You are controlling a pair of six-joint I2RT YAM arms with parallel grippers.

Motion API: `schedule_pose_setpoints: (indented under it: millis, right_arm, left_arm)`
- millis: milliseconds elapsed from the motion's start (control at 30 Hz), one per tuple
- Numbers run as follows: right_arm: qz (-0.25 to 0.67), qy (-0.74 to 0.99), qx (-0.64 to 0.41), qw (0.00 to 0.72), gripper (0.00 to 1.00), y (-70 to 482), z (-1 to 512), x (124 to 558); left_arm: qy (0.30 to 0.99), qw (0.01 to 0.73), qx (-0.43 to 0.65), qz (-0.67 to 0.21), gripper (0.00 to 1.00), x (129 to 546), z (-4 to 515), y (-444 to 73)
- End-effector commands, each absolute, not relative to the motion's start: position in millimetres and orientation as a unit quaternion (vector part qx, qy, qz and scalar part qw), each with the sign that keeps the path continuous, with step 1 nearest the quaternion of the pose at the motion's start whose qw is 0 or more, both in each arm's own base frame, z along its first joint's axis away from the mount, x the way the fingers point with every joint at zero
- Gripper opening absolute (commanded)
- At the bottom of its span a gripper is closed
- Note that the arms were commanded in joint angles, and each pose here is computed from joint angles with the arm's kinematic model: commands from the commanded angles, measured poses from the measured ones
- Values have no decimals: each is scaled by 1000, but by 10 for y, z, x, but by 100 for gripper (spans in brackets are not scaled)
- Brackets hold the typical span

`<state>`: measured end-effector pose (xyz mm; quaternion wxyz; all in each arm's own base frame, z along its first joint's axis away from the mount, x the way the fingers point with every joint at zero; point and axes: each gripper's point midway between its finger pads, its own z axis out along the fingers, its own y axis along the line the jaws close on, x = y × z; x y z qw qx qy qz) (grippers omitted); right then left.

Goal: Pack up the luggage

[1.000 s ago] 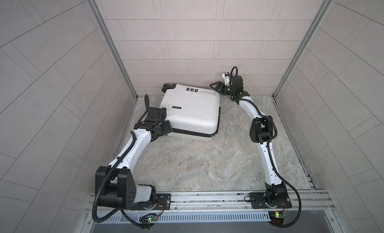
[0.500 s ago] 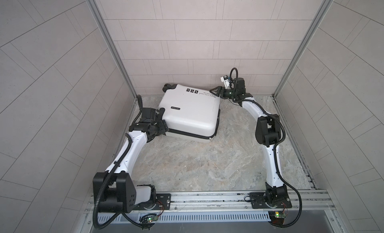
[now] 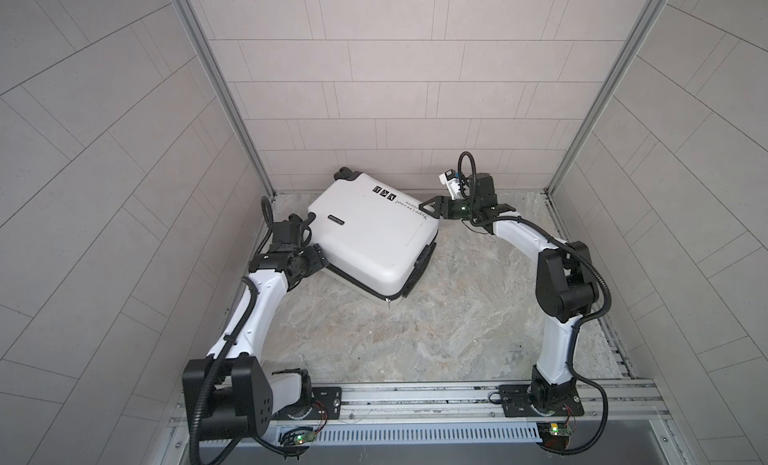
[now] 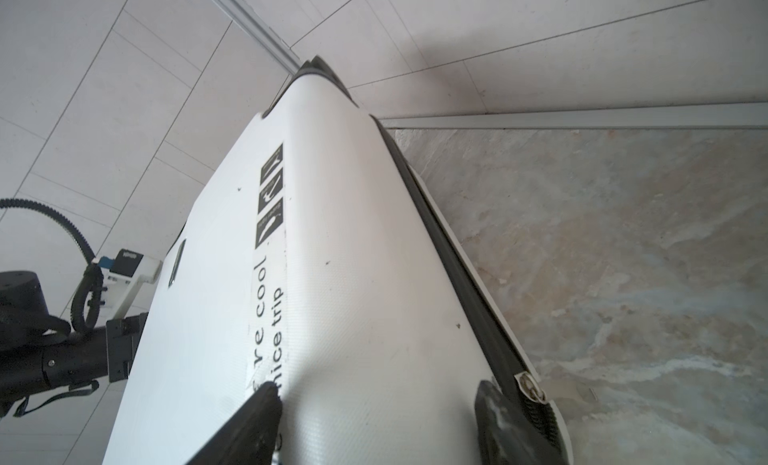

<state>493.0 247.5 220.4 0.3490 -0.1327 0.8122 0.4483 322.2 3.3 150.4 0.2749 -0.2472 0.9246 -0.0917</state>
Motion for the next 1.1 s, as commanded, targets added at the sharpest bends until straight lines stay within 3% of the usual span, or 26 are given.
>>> schedule_pose_setpoints:
  millis: [0, 767, 1067]
  right_arm:
    - [463, 810, -182, 309, 75, 2790, 2148, 4440]
    - [437, 812, -243, 303, 74, 3101, 2097, 3055]
    - [410, 822, -226, 323, 75, 2936, 2049, 2753]
  left_arm:
    - [911, 315, -226, -137, 86, 3466, 1642, -100]
    - [921, 277, -193, -193, 86, 3535, 1470, -336]
    - [922, 268, -182, -213, 85, 3589, 1454, -420]
